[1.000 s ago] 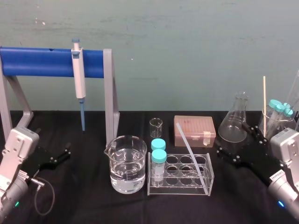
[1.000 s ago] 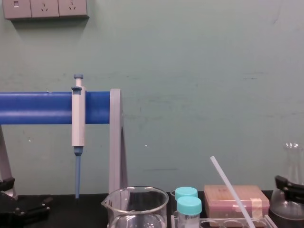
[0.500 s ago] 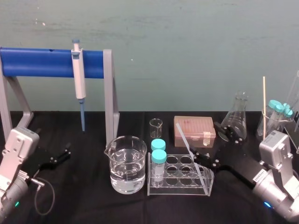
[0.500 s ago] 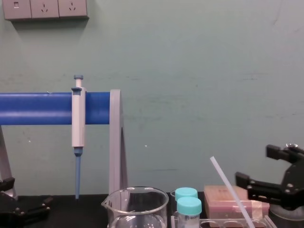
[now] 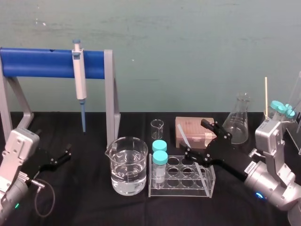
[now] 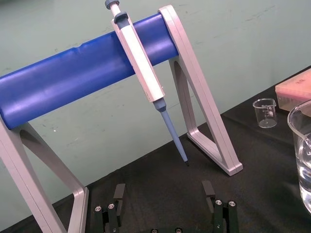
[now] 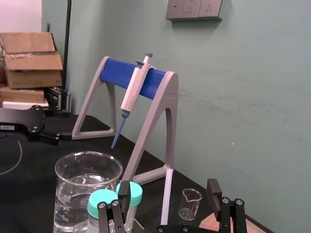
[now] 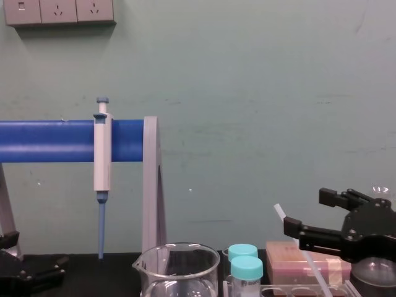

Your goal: Pick up the stirring rod with one hand, then place it down.

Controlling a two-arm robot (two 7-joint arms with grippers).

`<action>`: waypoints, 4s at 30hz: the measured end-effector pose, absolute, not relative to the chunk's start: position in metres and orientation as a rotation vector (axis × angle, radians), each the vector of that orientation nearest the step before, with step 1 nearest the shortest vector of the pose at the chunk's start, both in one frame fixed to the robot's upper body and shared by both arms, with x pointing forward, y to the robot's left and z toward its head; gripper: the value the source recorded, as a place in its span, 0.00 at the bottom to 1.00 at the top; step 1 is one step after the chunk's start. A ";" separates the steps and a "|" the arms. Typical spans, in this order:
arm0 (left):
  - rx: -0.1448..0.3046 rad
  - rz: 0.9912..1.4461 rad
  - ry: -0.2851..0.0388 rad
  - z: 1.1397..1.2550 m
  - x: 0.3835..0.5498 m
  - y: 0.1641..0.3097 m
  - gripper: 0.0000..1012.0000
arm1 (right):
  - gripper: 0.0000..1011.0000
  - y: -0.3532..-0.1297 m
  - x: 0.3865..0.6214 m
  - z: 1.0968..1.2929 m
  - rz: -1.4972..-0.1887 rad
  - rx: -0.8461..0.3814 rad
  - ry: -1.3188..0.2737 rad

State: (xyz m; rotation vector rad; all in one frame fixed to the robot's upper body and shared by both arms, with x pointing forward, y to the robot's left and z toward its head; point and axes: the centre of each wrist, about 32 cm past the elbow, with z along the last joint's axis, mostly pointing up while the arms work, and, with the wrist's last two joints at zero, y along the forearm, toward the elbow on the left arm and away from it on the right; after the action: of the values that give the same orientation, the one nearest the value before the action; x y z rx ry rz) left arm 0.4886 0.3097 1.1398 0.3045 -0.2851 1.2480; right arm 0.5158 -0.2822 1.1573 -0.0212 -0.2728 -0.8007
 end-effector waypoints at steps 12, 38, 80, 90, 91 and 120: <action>0.304 1.248 -0.285 1.140 0.489 0.310 0.99 | 0.99 -0.284 0.539 1.154 -0.745 0.021 -0.112; 0.304 1.248 -0.285 1.140 0.489 0.310 0.99 | 0.99 -0.285 0.554 1.151 -0.705 -0.001 0.087; 0.304 1.248 -0.285 1.140 0.489 0.310 0.99 | 0.12 -0.285 0.553 1.151 -0.706 0.004 0.076; 0.305 1.248 -0.285 1.140 0.489 0.310 0.99 | 0.07 -0.285 0.553 1.151 -0.706 0.004 0.076; 0.305 1.248 -0.285 1.140 0.489 0.310 0.99 | 0.07 -0.285 0.553 1.151 -0.706 0.004 0.075; 0.304 1.248 -0.285 1.140 0.489 0.310 0.99 | 0.07 -0.275 0.554 1.193 -0.761 0.212 -0.310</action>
State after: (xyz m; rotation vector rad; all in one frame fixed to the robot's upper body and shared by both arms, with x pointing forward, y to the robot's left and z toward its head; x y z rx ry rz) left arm 0.4886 0.3097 1.1398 0.3045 -0.2850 1.2479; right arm 0.5540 -0.2748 1.1928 0.2120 -0.3104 -0.7608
